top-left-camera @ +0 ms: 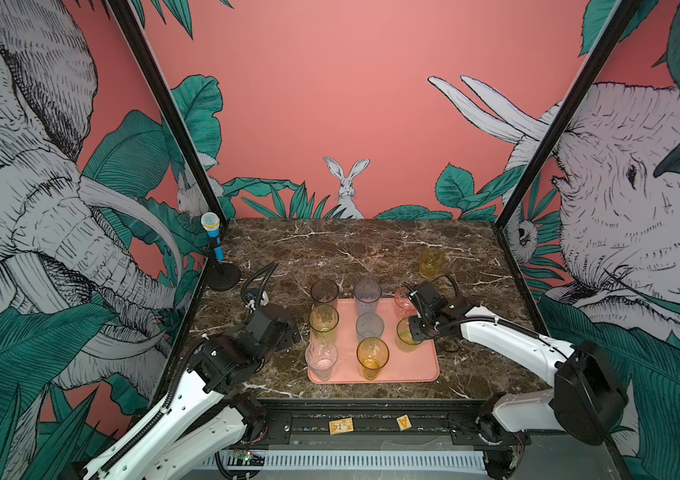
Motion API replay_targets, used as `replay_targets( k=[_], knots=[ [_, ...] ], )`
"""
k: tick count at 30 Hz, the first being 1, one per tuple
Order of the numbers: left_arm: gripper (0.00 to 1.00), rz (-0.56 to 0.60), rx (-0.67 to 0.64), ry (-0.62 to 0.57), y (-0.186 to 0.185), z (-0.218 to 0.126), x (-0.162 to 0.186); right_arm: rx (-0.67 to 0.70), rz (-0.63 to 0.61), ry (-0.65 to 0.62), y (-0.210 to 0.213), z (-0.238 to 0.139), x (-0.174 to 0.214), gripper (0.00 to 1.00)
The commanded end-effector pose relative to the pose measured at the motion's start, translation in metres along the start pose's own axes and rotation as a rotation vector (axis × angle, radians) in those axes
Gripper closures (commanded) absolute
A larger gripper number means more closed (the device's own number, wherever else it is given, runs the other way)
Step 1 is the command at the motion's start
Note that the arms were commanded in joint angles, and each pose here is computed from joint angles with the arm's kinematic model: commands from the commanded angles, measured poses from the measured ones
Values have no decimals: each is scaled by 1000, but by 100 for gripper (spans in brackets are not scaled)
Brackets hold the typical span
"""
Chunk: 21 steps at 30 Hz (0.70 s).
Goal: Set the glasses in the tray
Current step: 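Open the right gripper and raise it off the green glass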
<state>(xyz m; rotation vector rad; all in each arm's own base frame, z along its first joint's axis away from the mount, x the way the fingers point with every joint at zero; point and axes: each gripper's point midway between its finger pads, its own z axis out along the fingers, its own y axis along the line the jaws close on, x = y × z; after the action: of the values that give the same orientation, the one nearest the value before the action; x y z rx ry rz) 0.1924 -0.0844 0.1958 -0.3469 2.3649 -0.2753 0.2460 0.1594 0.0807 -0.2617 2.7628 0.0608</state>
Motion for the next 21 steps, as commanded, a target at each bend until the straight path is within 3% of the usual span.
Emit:
replay_targets(
  k=[1,21],
  knots=[
    [17,1,-30,8,8,1,4,3,-1,-35,2,-14,-12,64],
    [17,13,-34,-18,8,-4,-4,22,-44,-243,-11,-108,-63,47]
  ],
)
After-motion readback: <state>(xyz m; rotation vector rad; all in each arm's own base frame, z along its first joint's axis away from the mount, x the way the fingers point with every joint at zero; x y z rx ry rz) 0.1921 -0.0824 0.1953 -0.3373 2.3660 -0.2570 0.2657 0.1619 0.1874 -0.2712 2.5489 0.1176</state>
